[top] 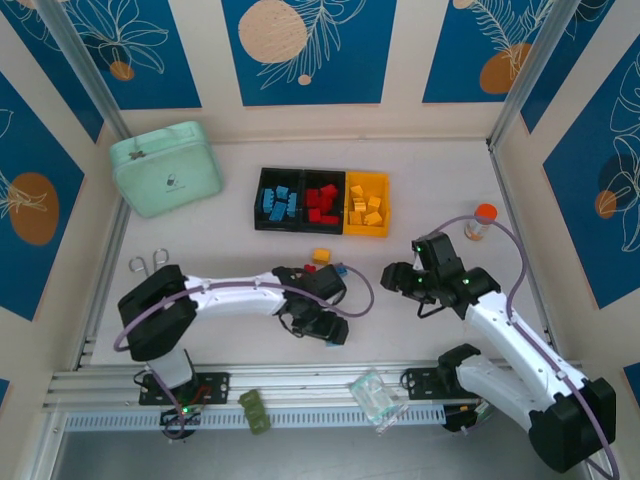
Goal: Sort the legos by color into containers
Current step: Pick up the lego from the middle-left of the table.
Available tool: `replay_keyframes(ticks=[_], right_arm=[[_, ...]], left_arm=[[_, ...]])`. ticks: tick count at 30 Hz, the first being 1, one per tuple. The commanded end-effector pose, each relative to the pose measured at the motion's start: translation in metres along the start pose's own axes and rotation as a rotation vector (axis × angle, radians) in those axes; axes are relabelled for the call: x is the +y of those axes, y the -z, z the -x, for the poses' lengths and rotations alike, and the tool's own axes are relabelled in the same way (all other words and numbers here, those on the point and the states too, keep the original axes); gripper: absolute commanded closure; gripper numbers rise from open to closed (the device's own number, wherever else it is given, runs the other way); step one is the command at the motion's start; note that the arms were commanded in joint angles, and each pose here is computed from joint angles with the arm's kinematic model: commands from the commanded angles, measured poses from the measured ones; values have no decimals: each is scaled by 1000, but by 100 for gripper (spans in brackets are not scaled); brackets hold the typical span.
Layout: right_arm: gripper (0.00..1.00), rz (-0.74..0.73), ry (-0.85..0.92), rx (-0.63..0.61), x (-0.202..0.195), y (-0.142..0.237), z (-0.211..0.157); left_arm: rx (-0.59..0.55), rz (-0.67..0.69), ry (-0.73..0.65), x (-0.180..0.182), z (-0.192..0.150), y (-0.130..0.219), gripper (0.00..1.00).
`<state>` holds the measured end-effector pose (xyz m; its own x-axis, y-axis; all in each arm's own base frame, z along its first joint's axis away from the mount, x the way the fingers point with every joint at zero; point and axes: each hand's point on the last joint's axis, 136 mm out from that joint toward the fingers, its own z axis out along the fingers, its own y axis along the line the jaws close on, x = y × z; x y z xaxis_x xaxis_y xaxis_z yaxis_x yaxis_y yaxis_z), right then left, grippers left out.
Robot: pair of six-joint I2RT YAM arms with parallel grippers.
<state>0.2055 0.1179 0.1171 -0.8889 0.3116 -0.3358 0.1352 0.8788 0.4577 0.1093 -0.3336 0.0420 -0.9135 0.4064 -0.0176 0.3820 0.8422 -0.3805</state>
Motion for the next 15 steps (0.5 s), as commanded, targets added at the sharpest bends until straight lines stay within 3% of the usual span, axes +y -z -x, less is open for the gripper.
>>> replay_keyframes(ticks=[1, 8, 15], right_arm=[[42, 14, -40, 19, -6, -1, -10], [42, 26, -67, 9, -15, -3, -12], [43, 48, -86, 19, -15, -4, -16]], left_arm=[[55, 77, -10, 4, -6, -3, 29], [127, 187, -28, 10, -8, -17, 37], [97, 222, -54, 12, 3, -14, 63]])
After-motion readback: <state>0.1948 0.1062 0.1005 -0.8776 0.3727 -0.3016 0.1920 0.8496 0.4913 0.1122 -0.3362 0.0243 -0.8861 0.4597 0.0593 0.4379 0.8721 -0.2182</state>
